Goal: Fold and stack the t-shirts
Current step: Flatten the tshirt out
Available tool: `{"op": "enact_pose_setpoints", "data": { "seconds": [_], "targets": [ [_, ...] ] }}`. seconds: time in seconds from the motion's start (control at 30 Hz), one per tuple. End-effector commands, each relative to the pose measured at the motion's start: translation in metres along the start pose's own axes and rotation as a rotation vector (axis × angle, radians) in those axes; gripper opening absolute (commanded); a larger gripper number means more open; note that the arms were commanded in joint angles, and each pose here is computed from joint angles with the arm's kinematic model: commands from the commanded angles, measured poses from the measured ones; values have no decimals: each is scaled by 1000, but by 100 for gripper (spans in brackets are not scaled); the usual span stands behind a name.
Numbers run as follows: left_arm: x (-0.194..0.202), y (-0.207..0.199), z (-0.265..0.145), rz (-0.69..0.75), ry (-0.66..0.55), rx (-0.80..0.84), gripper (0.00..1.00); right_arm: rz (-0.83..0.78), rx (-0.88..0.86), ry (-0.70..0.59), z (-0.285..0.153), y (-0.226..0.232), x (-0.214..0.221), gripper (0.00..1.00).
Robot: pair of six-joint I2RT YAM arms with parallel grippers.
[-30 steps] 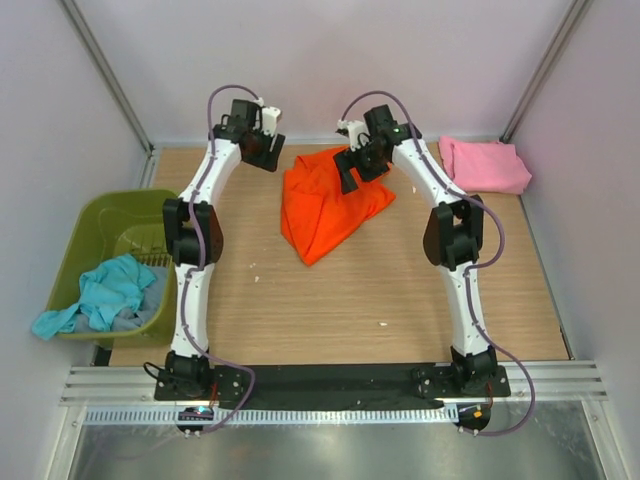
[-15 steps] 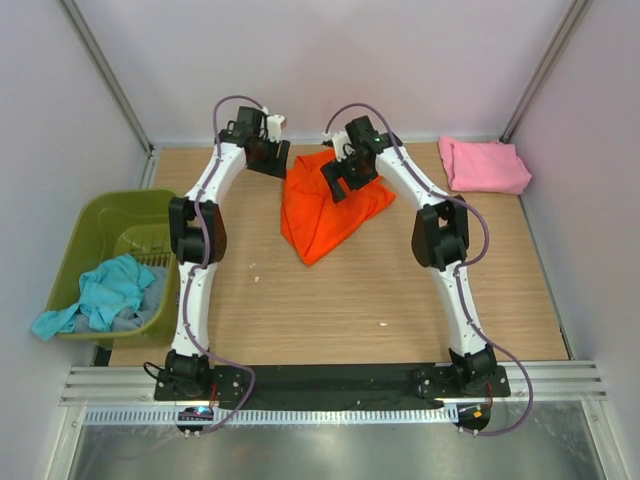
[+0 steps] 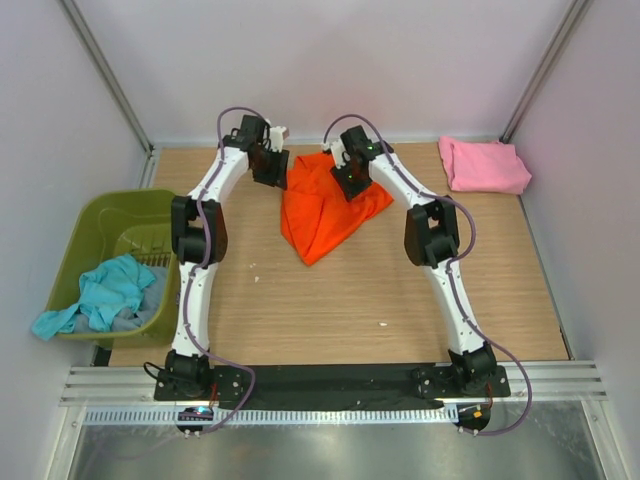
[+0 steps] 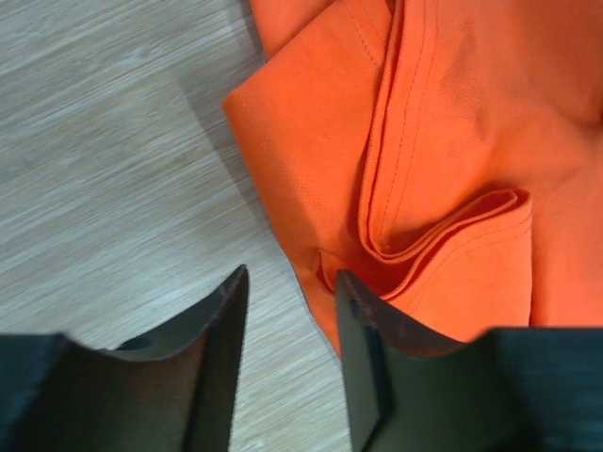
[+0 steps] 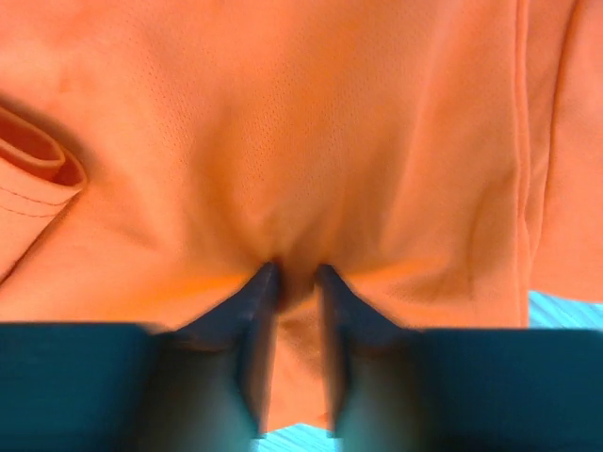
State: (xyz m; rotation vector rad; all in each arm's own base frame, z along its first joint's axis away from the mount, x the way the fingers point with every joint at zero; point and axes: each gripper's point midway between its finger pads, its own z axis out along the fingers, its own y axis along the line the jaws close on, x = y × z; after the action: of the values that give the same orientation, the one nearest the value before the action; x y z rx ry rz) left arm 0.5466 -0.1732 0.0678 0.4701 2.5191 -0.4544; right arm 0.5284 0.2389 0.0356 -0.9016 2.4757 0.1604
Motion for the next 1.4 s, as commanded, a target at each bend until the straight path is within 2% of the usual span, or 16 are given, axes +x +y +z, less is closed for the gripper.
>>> {"op": "enact_pose_setpoints", "data": {
  "seconds": [0.0, 0.03, 0.07, 0.13, 0.27, 0.37, 0.57, 0.63, 0.67, 0.7, 0.77, 0.8, 0.87, 0.9, 1.07, 1.37],
  "targets": [
    [-7, -6, -3, -6, -20, 36, 41, -48, 76, -83, -40, -7, -31, 26],
    [-8, -5, -2, -5, -25, 36, 40, -60, 83, -70, -44, -5, -27, 4],
    [-13, -5, -2, -1, -38, 34, 40, -63, 87, -73, -49, -5, -27, 1],
    [-16, 2, 4, 0, -48, 17, 42, -74, 88, -76, -67, -4, -26, 1],
    [-33, 11, 7, 14, -99, -23, 59, -93, 86, -69, -98, 1, -18, 1],
    [-35, 11, 16, -16, -108, -17, 64, -113, 151, -59, -133, -6, -6, 1],
    [-38, -6, 17, -54, -114, 53, 65, -129, 207, -37, -202, -5, 37, 1],
    [-38, -9, 15, -57, -113, 60, 65, -127, 182, 53, -199, 5, 81, 1],
    [-39, -10, 11, -53, -116, 58, 65, -124, 190, 35, -216, 8, 89, 1],
    [-42, -9, 8, -51, -122, 56, 65, -126, 177, 108, -209, 13, 119, 3],
    [-42, -11, 5, -48, -121, 53, 65, -124, 179, 127, -219, 16, 137, 27],
    [-44, -12, 0, -44, -128, 53, 65, -107, 180, 141, -219, 13, 145, 45],
    [-47, -16, -6, -36, -134, 53, 65, -59, 210, 100, -225, -1, 130, 66],
    [-47, -17, -7, -36, -135, 54, 65, -27, 220, 82, -224, -9, 122, 68],
    [-42, -34, -9, -22, -116, 68, 65, 175, 313, -41, -215, -79, 67, 70],
    [-36, -42, -26, -17, -99, 70, 65, 210, 195, 51, -128, -95, 63, 52]
  ]
}}
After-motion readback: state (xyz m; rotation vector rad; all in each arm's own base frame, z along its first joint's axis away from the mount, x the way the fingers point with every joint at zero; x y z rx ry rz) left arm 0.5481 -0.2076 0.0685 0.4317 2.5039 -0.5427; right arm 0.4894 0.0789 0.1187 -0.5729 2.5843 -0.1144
